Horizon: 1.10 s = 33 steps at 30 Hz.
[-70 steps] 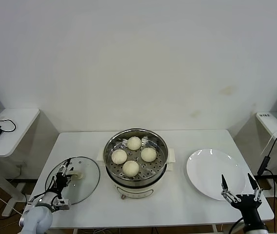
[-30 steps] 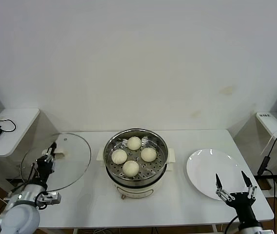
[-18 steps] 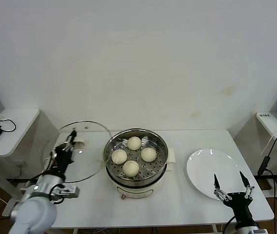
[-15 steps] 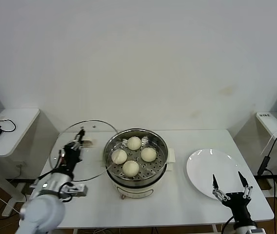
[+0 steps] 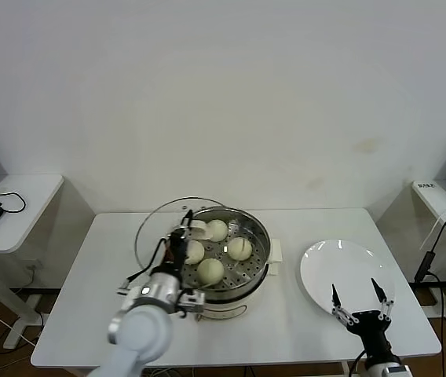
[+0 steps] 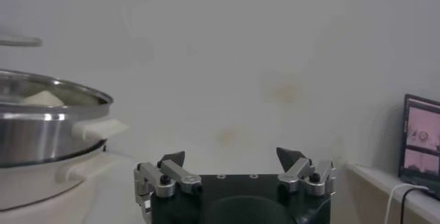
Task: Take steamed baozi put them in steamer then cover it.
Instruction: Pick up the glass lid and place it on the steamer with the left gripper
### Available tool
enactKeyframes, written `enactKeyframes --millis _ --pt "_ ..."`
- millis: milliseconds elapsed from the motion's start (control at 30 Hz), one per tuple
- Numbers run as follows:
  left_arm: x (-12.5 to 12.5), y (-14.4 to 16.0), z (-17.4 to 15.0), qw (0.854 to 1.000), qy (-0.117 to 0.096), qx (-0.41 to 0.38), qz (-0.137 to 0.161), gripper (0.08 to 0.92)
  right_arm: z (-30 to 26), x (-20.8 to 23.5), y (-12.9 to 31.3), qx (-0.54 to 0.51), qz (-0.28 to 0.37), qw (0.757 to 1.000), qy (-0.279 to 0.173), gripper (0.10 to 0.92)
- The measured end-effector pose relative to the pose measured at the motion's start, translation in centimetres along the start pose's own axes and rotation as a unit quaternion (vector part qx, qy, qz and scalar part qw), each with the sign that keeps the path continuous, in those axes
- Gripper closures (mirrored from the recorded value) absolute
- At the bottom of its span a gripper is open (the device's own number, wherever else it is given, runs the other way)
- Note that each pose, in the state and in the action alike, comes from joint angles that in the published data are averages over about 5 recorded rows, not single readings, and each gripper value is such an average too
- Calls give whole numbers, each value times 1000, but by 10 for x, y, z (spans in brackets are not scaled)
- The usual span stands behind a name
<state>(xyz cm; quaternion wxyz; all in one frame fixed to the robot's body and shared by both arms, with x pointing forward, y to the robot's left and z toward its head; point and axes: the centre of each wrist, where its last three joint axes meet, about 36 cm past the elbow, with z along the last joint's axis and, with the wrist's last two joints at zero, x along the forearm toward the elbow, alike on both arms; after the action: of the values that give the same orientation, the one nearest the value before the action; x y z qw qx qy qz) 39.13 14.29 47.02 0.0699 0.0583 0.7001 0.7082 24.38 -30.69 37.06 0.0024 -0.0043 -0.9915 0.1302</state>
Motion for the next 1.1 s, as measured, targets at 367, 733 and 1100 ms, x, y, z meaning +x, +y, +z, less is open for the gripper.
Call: enactKeyframes --millis 367,733,1100 --pt "-33 4 -52 1000 10 10 17 865 8 -1 4 5 -11 1000 9 200" --pt "-45 -10 -72 999 20 12 45 865 11 -2 8 7 -19 1000 13 199" --pt "-46 -19 -70 998 32 11 57 865 12 0 9 10 -23 1000 15 199"
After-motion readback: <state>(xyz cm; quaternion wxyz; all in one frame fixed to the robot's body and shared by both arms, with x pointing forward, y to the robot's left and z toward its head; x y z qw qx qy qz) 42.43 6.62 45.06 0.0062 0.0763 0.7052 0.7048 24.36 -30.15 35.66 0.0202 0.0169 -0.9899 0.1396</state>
